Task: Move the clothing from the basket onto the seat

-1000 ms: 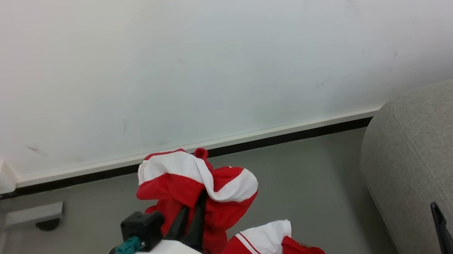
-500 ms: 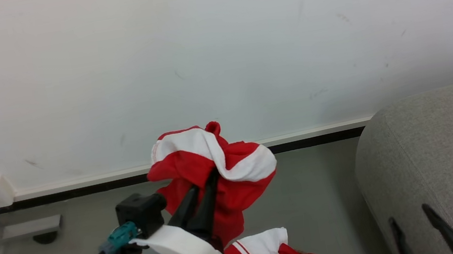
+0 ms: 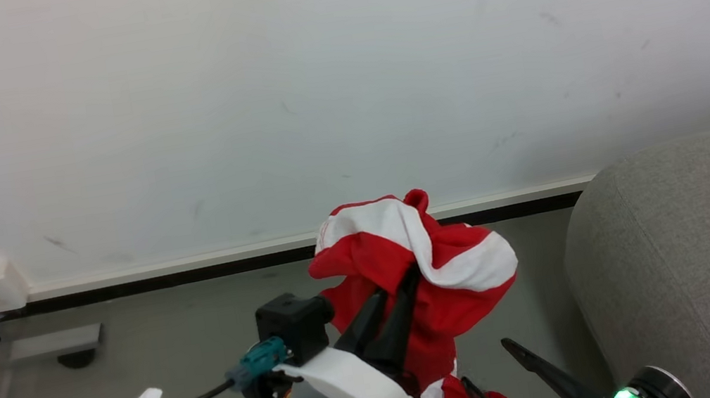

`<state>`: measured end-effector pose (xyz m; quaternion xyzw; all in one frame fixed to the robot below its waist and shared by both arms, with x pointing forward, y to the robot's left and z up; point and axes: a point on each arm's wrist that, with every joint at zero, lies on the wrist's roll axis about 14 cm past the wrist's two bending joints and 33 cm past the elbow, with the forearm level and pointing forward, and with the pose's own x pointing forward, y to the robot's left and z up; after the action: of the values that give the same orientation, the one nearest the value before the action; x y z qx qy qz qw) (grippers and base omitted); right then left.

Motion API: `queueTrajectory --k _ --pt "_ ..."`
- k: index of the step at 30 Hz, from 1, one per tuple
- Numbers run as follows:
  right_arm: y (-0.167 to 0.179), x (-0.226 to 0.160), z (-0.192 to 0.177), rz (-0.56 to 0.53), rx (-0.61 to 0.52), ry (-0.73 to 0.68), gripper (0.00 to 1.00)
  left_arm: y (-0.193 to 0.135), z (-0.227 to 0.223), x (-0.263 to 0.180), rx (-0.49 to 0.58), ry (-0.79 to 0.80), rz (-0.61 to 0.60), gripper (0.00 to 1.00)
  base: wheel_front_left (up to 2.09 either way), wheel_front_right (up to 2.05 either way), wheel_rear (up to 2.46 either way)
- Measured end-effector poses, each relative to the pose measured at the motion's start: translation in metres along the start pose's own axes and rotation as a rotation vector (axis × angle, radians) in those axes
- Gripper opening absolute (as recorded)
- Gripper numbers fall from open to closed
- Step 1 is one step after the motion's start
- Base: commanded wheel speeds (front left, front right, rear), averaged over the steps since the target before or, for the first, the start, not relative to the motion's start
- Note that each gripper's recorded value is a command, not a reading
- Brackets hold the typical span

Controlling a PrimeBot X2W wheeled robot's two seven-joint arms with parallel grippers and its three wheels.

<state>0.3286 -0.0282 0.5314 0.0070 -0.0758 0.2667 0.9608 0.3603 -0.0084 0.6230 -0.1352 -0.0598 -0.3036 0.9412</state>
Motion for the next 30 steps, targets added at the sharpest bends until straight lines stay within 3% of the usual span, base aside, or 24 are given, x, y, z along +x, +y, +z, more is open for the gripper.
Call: queueTrajectory --k 7,16,17,18,30 --pt "0.016 0.017 0.007 0.07 0.025 -0.022 1.0 -0.013 -0.007 0.007 -0.008 0.017 -0.039 0.0 0.0 0.0 0.0" --pt "0.008 0.03 0.002 0.07 0.017 -0.001 1.0 -0.036 -0.011 0.012 -0.034 0.033 -0.104 0.0 0.0 0.0 0.0" --pt "0.006 0.03 -0.001 0.064 0.022 0.009 0.38 -0.037 -0.012 0.012 -0.038 0.034 -0.104 0.0 0.0 0.0 0.0" --pt "0.002 0.031 -0.001 0.052 0.031 0.01 0.0 -0.037 -0.012 0.013 -0.04 0.036 -0.104 0.0 0.0 0.0 0.0" --pt "-0.027 0.033 0.005 -0.038 0.088 -0.017 0.0 -0.026 -0.023 0.019 -0.062 0.058 -0.064 0.0 0.0 0.0 0.0"
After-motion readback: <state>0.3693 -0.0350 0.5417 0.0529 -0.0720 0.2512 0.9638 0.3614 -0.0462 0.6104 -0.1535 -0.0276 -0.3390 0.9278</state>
